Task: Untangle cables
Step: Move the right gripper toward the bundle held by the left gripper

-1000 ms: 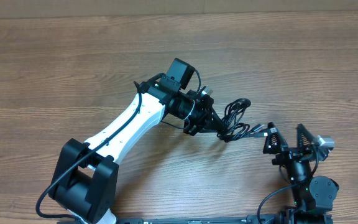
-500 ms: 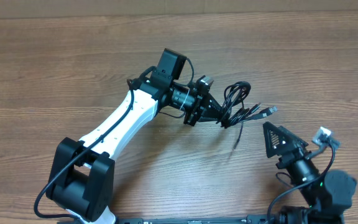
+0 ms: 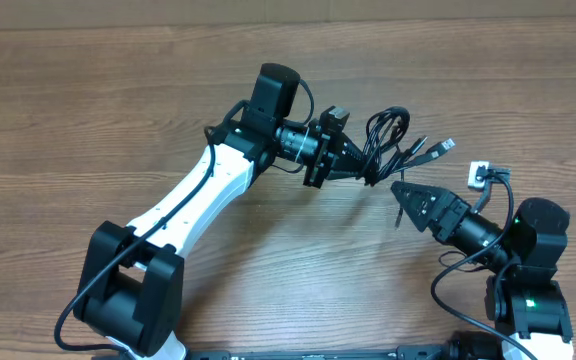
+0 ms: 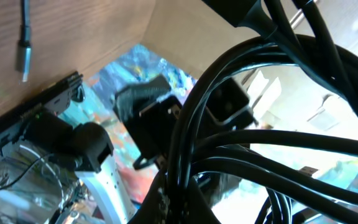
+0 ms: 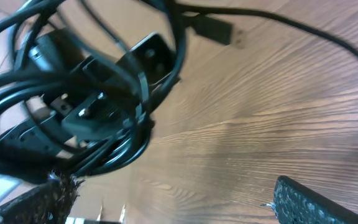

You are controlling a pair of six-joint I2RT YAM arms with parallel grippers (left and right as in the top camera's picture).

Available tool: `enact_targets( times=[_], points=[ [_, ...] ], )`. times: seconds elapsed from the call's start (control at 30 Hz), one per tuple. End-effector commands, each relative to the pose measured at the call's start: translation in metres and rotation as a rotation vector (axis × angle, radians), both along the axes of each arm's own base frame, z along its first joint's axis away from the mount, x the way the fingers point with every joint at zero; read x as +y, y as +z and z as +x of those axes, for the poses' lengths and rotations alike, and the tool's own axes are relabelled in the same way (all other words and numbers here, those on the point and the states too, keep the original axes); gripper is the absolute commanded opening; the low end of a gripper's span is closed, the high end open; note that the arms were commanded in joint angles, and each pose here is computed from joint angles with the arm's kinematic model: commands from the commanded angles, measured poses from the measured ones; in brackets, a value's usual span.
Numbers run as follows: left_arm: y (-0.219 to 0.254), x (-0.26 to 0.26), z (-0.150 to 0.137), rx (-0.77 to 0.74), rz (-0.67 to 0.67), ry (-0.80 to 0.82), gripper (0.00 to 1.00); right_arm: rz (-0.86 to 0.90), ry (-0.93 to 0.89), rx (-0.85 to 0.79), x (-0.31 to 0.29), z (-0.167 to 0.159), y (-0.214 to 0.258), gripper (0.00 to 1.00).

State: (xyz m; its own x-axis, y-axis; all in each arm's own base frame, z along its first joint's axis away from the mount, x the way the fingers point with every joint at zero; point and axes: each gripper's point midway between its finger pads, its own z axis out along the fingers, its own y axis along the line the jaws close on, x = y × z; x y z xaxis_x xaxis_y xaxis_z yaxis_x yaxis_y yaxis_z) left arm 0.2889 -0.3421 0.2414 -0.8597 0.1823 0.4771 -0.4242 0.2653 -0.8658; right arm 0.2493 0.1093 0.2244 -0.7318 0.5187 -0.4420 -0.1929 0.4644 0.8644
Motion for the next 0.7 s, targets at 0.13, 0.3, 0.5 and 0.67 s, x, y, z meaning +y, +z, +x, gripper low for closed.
enact_targets(
  times=[0.13, 0.3, 0.5, 0.67],
  points=[
    [0.018, -0.009, -0.005, -0.029, -0.005, 0.007, 0.04, -0.032, -0.019, -0.064, -0.003, 0.005, 0.014, 1.00],
    [0.016, -0.019, -0.014, -0.038, 0.008, -0.005, 0.04, -0.046, -0.059, -0.034, -0.008, 0.012, 0.006, 1.00],
    [0.018, -0.028, -0.031, -0.059, -0.016, -0.069, 0.04, -0.042, -0.057, 0.021, -0.009, 0.018, -0.007, 1.00],
    [0.022, -0.026, -0.038, -0.062, -0.045, -0.110, 0.04, -0.040, -0.056, 0.049, -0.009, 0.021, -0.014, 0.72]
  ],
)
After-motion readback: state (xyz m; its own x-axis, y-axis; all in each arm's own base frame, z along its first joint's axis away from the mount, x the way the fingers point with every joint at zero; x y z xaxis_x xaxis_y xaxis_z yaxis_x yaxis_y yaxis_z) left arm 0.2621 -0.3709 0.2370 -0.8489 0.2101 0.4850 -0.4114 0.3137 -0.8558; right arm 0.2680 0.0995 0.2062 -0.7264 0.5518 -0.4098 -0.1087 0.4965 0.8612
